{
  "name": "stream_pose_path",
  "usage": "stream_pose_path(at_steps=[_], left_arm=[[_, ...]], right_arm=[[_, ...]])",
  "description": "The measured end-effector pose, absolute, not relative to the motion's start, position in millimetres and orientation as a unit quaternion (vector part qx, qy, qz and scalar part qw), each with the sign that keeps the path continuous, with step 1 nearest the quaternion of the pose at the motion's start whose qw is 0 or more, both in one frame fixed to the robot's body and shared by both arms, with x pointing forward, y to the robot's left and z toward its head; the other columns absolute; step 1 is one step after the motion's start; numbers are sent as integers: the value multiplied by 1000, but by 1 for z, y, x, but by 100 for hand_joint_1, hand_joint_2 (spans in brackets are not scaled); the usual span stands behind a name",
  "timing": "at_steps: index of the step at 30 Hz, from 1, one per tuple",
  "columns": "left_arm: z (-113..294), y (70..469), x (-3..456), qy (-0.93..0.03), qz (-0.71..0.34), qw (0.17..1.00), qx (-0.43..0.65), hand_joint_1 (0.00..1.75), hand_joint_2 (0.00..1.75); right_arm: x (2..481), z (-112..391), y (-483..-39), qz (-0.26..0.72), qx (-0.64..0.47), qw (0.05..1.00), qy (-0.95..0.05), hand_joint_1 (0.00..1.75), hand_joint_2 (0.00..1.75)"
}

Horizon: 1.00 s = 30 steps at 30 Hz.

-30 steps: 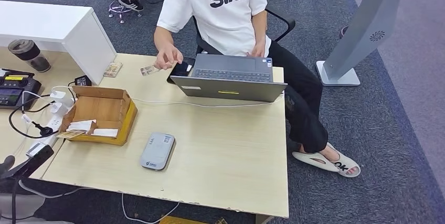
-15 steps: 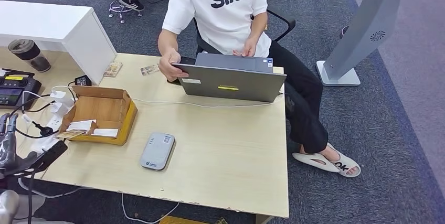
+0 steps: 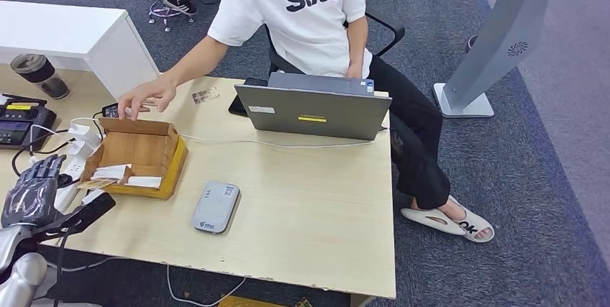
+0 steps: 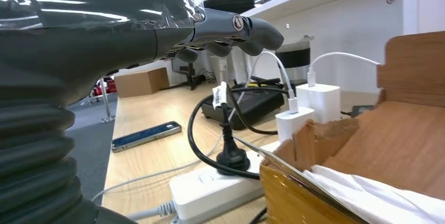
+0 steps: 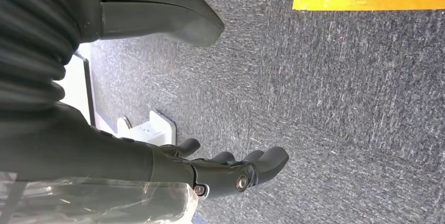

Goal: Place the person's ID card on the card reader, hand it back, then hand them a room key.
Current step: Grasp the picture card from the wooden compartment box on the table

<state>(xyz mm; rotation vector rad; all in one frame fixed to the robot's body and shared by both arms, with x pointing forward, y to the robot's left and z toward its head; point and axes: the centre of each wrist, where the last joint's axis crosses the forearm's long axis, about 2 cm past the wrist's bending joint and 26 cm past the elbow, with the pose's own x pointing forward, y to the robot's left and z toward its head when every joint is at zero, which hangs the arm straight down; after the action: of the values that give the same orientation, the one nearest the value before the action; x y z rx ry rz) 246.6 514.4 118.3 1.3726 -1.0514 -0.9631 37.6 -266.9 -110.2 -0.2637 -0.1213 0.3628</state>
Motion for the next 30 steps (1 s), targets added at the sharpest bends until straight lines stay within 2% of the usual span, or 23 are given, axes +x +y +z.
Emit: stream_pose_path(at_steps=[9,14,18,28,30], left_arm=[[118,505,255,-457,-418,558,553,4,175],[121,506,258,-456,-423,554,553,0,175],[122,505,259,-454,-424,554,554,15,175],[126,502,266,-456,-428,547,557,16,175],[127,502,267,-457,-429,546,556,21,175]], right_arm=[[38,-110,-268,184,-132,972,-61,0,175],[38,-110,-269,188,-133,971,-62,0,175],[38,-110,-269,189,-132,971,-63,0,175],[38,-110,-268,190,-130,971,-65,0,175],[38,-110,-268,190,-130,971,-65,0,175]])
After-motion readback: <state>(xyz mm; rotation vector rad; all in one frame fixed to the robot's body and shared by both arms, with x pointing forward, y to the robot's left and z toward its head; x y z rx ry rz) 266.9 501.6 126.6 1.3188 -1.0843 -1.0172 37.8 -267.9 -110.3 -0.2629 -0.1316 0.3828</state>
